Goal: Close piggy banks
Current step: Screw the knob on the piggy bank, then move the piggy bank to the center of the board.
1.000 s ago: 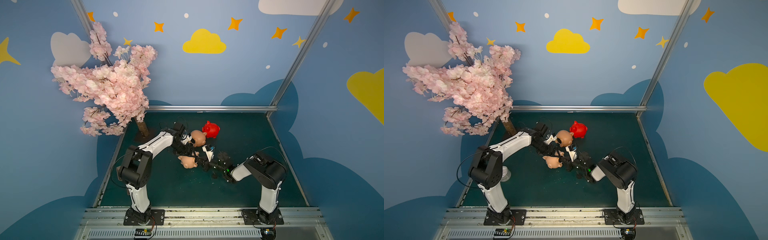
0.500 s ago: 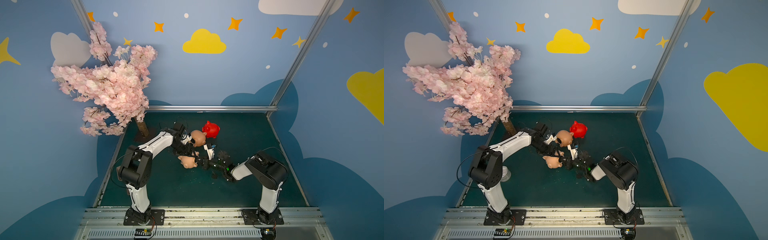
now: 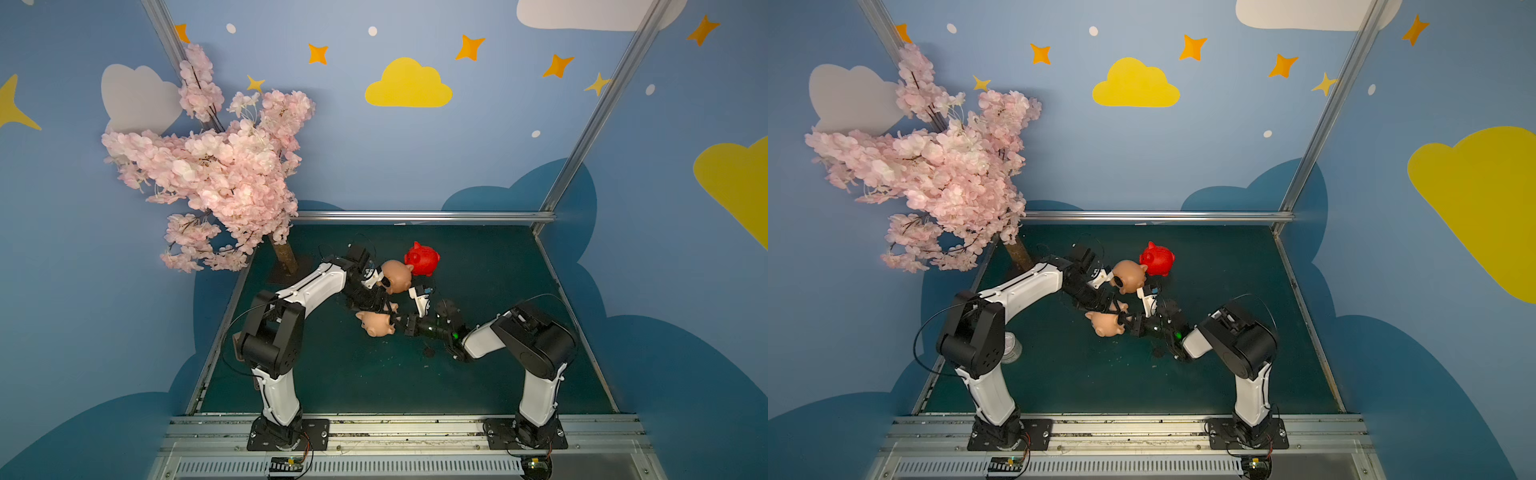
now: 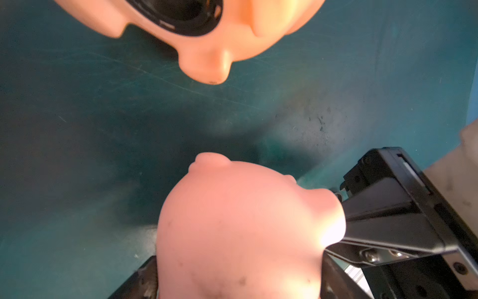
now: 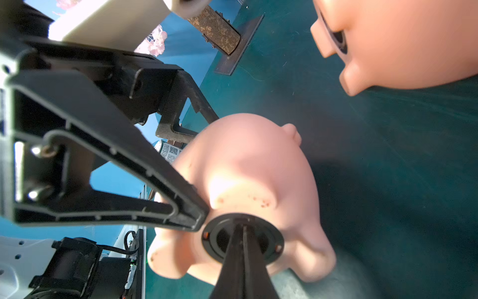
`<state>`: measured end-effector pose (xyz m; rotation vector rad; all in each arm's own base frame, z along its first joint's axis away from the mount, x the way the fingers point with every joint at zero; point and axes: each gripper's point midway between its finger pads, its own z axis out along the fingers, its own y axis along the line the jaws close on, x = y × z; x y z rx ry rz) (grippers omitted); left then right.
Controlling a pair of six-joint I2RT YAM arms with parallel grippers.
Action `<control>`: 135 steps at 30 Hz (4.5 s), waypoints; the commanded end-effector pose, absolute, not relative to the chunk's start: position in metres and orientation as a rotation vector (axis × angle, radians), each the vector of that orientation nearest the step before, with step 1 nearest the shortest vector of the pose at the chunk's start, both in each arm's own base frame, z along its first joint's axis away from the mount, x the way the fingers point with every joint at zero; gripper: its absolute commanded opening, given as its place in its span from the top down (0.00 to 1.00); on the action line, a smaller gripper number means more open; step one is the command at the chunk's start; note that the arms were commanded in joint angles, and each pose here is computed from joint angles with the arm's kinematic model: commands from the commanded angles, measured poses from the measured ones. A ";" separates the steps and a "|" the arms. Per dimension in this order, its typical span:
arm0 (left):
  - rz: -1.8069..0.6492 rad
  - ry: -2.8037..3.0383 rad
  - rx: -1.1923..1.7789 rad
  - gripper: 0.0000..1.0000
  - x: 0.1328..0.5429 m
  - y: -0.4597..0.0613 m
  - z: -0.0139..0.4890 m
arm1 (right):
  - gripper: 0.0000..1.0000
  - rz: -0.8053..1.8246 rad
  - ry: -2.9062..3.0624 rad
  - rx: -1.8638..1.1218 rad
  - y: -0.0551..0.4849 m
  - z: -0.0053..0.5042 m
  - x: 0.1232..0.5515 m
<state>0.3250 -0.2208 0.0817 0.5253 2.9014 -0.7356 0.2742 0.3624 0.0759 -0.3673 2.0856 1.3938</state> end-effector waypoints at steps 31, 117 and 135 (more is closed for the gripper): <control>-0.789 3.018 0.574 0.26 0.296 -0.229 0.054 | 0.99 1.442 2.200 -0.260 0.367 0.075 0.279; -0.034 2.936 0.006 0.17 0.404 -0.127 0.072 | 0.84 0.947 2.246 -0.319 0.234 0.140 0.255; -0.041 2.850 -0.031 0.15 0.474 -0.119 0.075 | 0.84 0.899 2.237 -0.227 0.210 0.146 0.256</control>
